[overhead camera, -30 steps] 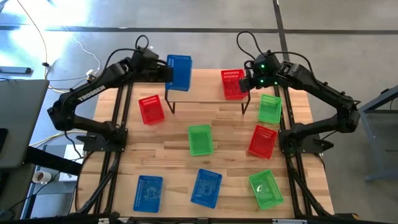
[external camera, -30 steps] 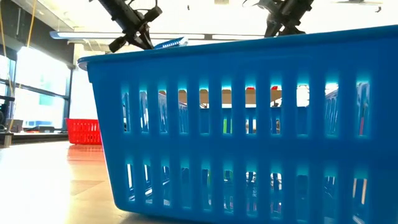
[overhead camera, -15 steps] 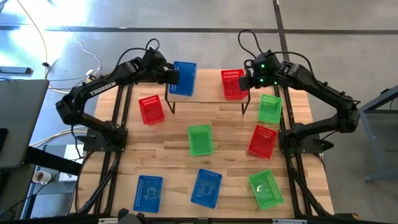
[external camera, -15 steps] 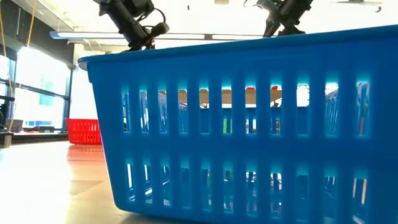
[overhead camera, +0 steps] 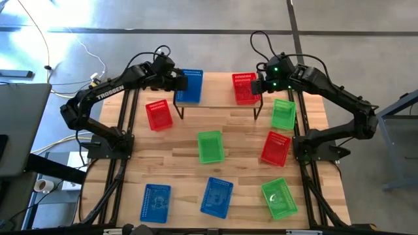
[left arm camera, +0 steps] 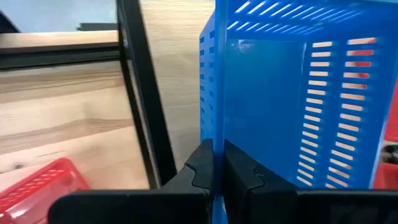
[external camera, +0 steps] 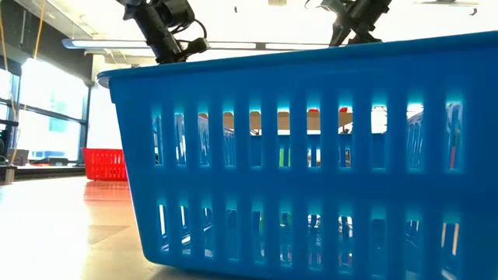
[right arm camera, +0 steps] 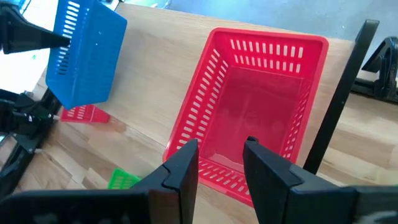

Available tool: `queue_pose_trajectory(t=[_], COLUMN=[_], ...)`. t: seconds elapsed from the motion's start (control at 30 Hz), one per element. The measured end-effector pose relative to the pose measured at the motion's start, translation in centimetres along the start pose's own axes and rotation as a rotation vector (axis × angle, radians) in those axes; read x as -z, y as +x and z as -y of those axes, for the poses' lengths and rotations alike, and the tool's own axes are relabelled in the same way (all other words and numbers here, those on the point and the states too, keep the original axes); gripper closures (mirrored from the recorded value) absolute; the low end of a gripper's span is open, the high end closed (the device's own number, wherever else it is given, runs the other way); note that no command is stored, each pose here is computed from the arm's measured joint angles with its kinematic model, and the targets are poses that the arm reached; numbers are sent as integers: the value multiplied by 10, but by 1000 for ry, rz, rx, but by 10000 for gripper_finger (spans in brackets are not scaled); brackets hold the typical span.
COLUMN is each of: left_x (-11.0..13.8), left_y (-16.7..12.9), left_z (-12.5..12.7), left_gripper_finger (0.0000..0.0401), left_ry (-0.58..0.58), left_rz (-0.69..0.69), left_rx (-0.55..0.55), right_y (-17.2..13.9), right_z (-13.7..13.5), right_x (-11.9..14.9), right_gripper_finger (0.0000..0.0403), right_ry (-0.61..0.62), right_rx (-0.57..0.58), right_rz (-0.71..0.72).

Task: Stack baskets on shelf by color
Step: Put the top blue bin on the shelf

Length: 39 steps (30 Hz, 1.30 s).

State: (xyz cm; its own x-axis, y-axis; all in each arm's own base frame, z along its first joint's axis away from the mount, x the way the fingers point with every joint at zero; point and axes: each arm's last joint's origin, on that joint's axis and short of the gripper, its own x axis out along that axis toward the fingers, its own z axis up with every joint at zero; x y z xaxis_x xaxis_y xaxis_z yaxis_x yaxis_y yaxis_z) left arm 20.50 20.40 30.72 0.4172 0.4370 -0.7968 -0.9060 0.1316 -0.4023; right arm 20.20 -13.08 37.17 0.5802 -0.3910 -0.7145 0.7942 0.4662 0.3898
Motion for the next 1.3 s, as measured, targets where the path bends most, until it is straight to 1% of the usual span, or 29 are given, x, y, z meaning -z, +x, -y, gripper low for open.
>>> queue_pose_trajectory(t=[0.13,0.43,1.0,1.1,1.3], left_x=[2,3,4,4,4], left_y=[0,0,0,0,0], left_z=[2,4,4,4,4], left_gripper_finger=[397,393,390,377,337], left_ry=[-13,-35,-29,-47,-66], left_rz=[11,10,-10,-13,-15], left_rx=[-8,-7,14,17,19], right_y=[0,0,0,0,0], right_z=[0,0,-1,-1,-1], right_x=[0,0,1,1,1], right_gripper_finger=[290,290,290,290,290], right_ry=[-25,-30,-49,-63,-74], right_rx=[-3,-13,-43,-45,-50], right_rz=[-2,-9,-29,-30,-32])
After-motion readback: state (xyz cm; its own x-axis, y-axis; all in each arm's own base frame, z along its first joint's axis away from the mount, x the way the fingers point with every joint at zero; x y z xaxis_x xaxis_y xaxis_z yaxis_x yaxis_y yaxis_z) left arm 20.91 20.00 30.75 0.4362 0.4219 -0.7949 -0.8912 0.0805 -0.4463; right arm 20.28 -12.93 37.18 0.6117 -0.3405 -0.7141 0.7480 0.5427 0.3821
